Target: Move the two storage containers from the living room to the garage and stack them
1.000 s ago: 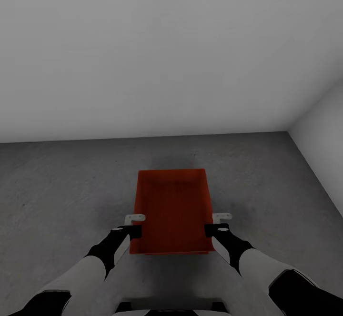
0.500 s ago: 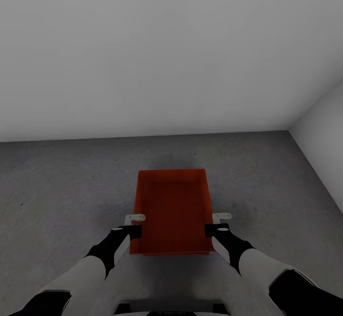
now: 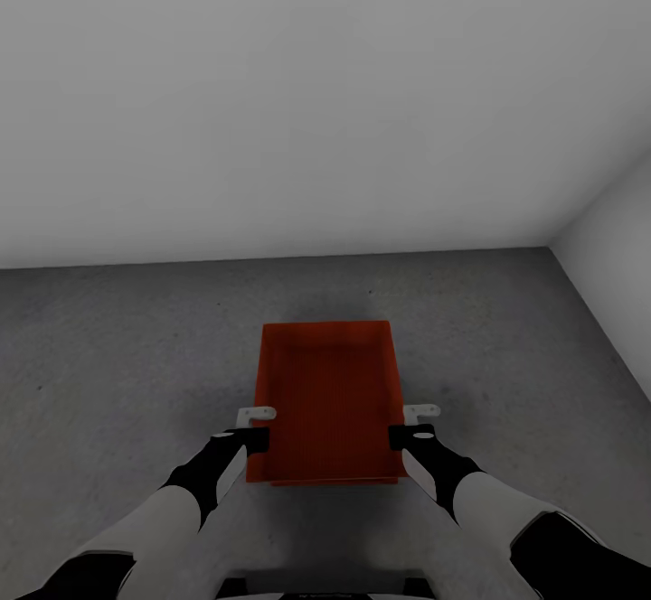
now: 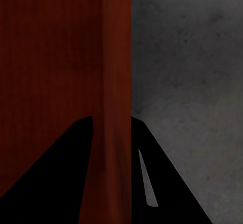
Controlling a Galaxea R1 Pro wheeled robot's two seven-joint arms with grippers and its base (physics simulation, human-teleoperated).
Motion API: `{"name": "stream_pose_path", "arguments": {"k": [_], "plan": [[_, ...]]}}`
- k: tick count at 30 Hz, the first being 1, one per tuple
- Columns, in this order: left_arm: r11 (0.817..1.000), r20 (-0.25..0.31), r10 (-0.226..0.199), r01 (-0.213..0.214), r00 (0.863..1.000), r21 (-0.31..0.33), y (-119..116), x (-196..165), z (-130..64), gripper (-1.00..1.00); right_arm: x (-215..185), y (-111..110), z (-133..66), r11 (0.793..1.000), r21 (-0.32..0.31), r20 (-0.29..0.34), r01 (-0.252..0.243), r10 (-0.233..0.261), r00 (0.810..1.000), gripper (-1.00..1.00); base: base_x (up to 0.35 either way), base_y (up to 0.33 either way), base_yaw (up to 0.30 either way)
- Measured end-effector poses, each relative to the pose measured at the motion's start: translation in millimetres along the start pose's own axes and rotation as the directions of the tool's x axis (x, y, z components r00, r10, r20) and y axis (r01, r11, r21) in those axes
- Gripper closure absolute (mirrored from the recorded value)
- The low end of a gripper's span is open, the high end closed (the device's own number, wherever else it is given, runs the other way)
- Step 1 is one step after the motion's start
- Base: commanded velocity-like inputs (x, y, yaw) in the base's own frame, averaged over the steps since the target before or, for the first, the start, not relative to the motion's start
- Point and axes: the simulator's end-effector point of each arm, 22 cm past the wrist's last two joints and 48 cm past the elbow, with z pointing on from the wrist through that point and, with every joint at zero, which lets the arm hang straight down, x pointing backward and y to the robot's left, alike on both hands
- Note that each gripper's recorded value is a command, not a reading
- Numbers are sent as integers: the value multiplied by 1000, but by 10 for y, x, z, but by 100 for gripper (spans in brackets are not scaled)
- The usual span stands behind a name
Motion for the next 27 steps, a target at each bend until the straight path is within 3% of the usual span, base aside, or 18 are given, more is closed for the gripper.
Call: {"name": "stream_pose_path", "arguments": {"k": [10, 20, 27], "plan": [[1000, 0, 0, 0, 1000, 0, 7, 33, 148, 100, 40, 18, 145, 1000, 0, 0, 0, 0, 1000, 100, 0, 0, 0], [1000, 0, 0, 0, 1000, 0, 7, 33, 148, 100, 39, 18, 145, 1000, 0, 0, 0, 0, 1000, 100, 0, 0, -1], [1000, 1, 0, 0, 1000, 3, 29, 30, 150, 100, 38, 39, 139, 1000, 2, 0, -1, 1, 1000, 100, 0, 0, -174]]}}
